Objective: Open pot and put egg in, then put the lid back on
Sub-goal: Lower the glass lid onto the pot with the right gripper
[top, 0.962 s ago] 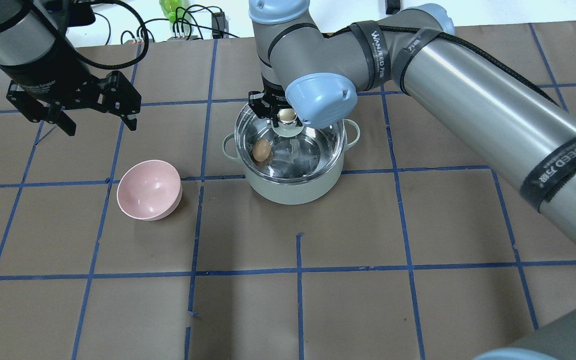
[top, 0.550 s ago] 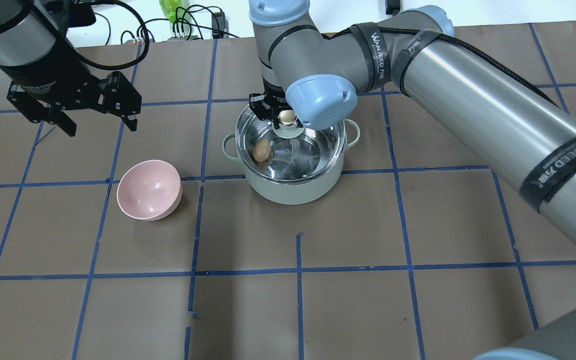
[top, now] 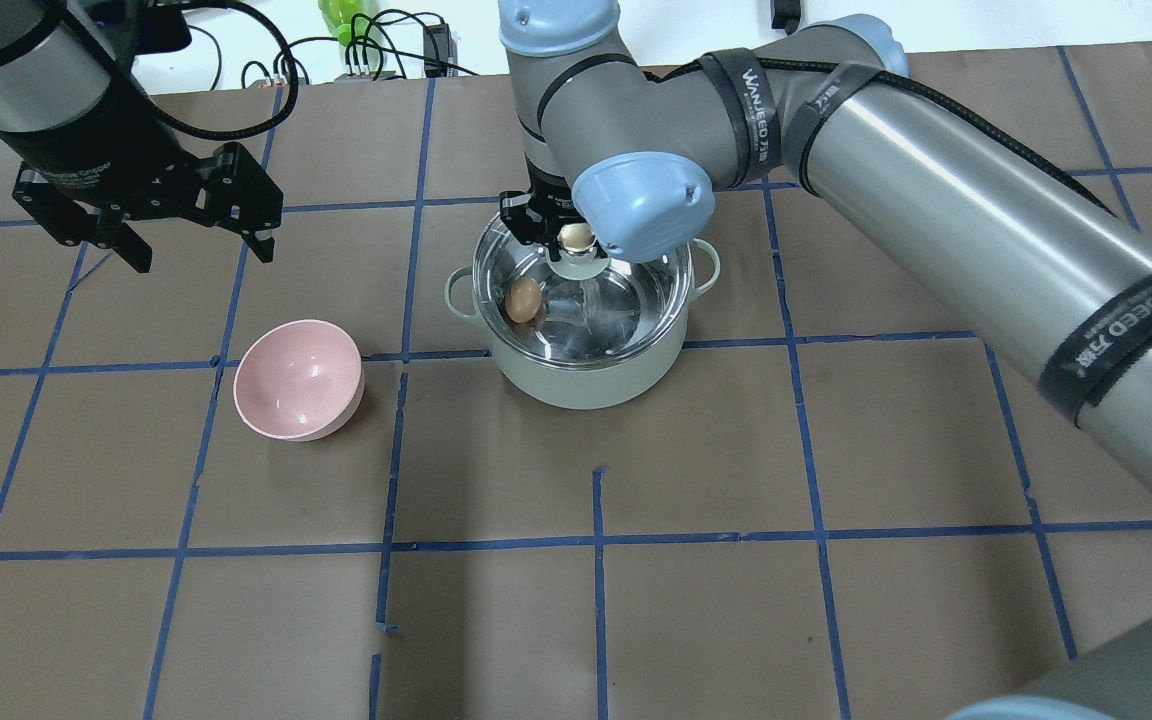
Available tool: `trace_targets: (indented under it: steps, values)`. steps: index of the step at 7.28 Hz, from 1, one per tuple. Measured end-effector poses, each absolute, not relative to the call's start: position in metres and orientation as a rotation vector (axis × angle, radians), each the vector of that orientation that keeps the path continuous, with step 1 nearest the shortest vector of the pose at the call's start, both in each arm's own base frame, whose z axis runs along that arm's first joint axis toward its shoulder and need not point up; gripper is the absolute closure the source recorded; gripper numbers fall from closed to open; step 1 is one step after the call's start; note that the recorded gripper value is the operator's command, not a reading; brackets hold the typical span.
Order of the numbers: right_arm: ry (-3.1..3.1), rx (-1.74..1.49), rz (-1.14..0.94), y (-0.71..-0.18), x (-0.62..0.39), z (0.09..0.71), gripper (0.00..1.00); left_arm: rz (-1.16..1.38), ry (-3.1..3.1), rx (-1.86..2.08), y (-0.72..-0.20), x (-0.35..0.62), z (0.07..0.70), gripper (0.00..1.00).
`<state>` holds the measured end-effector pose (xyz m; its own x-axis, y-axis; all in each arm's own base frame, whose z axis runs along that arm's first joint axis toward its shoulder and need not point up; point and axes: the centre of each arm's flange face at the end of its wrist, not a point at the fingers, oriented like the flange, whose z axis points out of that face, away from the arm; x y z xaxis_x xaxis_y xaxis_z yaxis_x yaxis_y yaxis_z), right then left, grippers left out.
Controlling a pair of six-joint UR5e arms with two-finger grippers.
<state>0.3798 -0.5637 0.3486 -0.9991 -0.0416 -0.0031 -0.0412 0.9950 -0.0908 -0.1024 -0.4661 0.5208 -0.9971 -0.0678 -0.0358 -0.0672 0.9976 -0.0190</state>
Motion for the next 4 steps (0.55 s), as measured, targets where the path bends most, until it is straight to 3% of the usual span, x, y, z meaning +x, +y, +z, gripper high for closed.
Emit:
trace_targets:
  steps: [4]
  values:
    - [3.131, -0.066, -0.145, -0.5629, 0.3795, 0.3453, 0.90, -0.028, 3.104, -0.101, -0.4654, -0.1037, 0.5207, 0.00]
